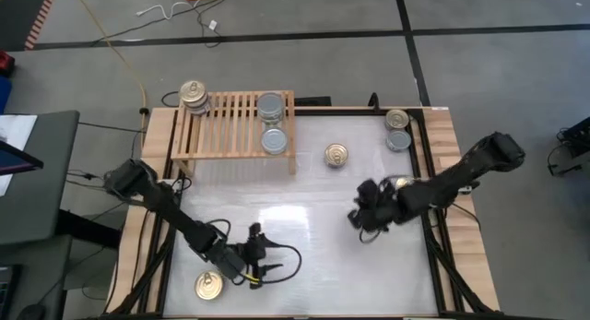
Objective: Stack canned seafood by type on shelf
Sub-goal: Stack the green tuna can on top of the bottom green tuna can on the shelf
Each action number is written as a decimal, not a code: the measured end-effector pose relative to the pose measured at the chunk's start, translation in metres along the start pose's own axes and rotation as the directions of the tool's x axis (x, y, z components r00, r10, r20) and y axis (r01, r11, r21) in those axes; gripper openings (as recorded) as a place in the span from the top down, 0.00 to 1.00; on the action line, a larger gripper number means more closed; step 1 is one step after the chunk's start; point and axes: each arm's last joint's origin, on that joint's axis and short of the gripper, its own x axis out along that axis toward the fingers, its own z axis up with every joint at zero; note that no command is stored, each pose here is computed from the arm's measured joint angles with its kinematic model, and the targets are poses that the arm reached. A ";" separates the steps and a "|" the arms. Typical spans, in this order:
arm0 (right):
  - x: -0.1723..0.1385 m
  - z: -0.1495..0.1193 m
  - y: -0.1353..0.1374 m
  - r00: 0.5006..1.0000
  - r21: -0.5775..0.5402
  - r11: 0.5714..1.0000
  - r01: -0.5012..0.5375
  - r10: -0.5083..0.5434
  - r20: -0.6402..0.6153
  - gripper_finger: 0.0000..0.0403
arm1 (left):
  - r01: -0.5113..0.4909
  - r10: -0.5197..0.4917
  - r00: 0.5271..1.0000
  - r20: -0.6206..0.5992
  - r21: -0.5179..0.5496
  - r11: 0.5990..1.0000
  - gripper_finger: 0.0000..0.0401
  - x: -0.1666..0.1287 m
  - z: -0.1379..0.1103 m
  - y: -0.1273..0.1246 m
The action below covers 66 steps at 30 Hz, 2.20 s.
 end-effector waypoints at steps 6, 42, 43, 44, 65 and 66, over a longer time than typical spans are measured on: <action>-0.003 0.046 -0.052 0.971 -0.008 0.972 0.234 -0.234 -0.058 0.97 | 0.058 -0.058 0.998 0.020 0.030 0.998 0.37 0.015 -0.004 0.004; 0.104 0.074 -0.195 0.726 0.082 0.764 0.639 -0.565 -0.392 0.96 | 0.032 -0.030 0.999 -0.026 0.089 0.995 0.37 0.021 -0.004 0.015; 0.106 0.073 -0.191 0.727 0.066 0.772 0.633 -0.563 -0.393 0.96 | 0.033 -0.031 0.999 -0.026 0.088 0.996 0.37 0.021 -0.004 0.015; 0.107 0.071 -0.186 0.727 0.050 0.776 0.629 -0.563 -0.393 0.96 | 0.033 -0.031 0.999 -0.026 0.088 0.996 0.37 0.021 -0.004 0.015; 0.047 0.006 0.004 0.951 0.062 0.993 -0.104 0.117 -0.287 0.96 | 0.020 -0.019 1.000 -0.011 0.060 0.998 0.37 0.024 -0.001 0.019; 0.044 0.001 0.015 0.943 0.060 0.982 -0.176 0.186 -0.277 0.96 | 0.019 -0.018 1.000 -0.007 0.057 0.998 0.37 0.024 -0.001 0.019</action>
